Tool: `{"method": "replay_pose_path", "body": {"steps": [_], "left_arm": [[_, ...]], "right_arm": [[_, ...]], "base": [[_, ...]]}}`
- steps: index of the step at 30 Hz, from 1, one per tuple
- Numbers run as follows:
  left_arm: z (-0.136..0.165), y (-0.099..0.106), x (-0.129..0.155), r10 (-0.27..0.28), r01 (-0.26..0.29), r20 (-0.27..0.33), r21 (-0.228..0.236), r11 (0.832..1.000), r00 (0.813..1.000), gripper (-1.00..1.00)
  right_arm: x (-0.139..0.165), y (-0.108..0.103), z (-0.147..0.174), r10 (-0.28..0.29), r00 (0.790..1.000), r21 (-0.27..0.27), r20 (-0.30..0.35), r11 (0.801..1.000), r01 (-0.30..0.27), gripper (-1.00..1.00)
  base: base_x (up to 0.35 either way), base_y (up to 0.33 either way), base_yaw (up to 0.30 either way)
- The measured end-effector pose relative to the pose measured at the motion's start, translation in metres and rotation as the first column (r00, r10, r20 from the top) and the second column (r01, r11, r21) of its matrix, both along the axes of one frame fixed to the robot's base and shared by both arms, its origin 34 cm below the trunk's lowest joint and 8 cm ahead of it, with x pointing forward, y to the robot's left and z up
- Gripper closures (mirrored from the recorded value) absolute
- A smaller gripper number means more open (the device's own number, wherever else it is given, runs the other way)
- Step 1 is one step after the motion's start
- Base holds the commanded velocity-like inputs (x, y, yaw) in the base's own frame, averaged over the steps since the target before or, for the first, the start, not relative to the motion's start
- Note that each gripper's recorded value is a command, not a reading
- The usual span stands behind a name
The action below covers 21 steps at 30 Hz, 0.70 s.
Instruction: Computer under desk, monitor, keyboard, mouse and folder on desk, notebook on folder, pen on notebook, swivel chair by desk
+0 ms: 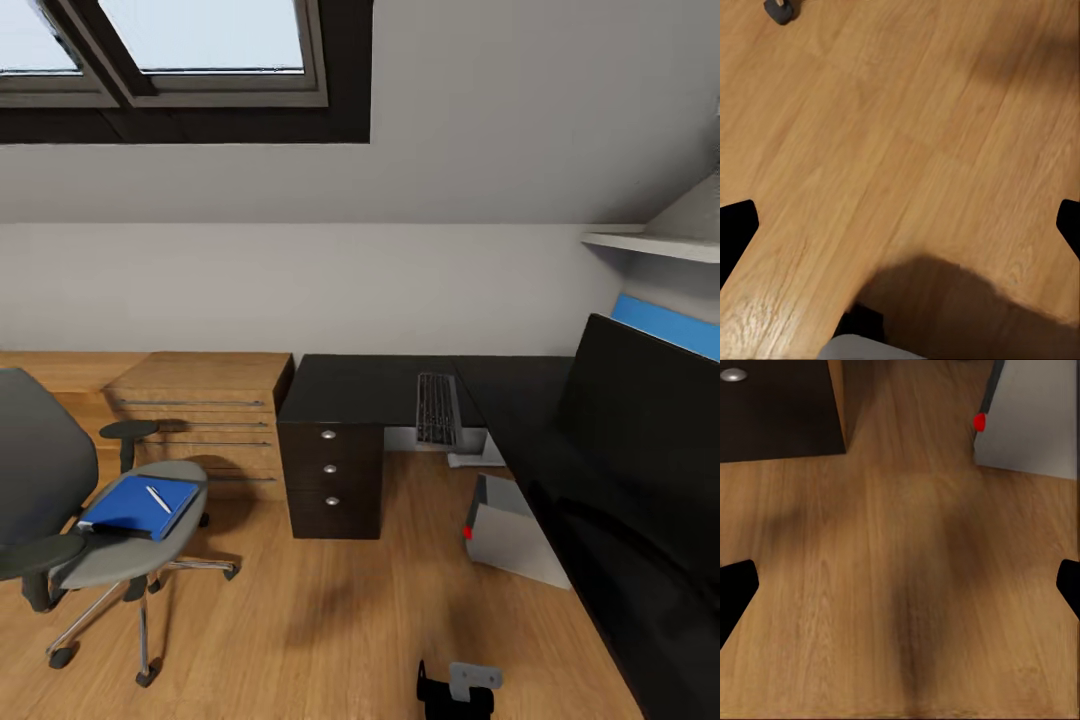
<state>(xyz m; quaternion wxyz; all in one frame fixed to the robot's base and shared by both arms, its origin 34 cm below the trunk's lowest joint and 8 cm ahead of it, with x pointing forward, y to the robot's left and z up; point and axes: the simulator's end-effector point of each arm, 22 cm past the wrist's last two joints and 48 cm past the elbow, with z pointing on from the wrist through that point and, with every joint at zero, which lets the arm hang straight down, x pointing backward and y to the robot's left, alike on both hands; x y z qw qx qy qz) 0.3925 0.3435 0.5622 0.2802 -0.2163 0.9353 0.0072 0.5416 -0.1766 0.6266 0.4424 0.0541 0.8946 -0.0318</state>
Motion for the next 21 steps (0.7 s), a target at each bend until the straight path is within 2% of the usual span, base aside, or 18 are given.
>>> {"method": "replay_pose_path", "body": {"steps": [2, 14, 18, 21], "left_arm": [[0.006, 0.002, 0.004, 0.001, -0.001, 0.021, 0.009, 1.0, 1.0, -1.0], [0.023, 0.003, 0.003, 0.002, -0.002, 0.024, 0.011, 1.0, 1.0, -1.0], [0.012, 0.002, -0.03, 0.006, -0.005, -0.05, 0.011, 1.0, 0.999, -1.0], [0.011, 0.004, -0.044, 0.009, -0.008, -0.062, 0.024, 1.0, 0.998, -1.0]], "right_arm": [[0.0, 0.0, 0.003, 0.004, 1.0, -0.001, -0.001, 1.0, -0.004, -1.0], [-0.007, -0.003, 0.015, 0.006, 1.0, -0.012, -0.016, 1.0, -0.006, -1.0], [-0.033, -0.03, 0.003, -0.009, 0.997, -0.069, -0.078, 0.998, 0.003, -1.0], [-0.048, -0.038, -0.001, -0.012, 0.994, -0.087, -0.107, 0.996, 0.003, -1.0]], "base": [[-0.347, 0.0, 0.0], [-0.347, 0.0, 0.0], [-0.347, 0.0, 0.0], [-0.347, 0.0, 0.0]]}}
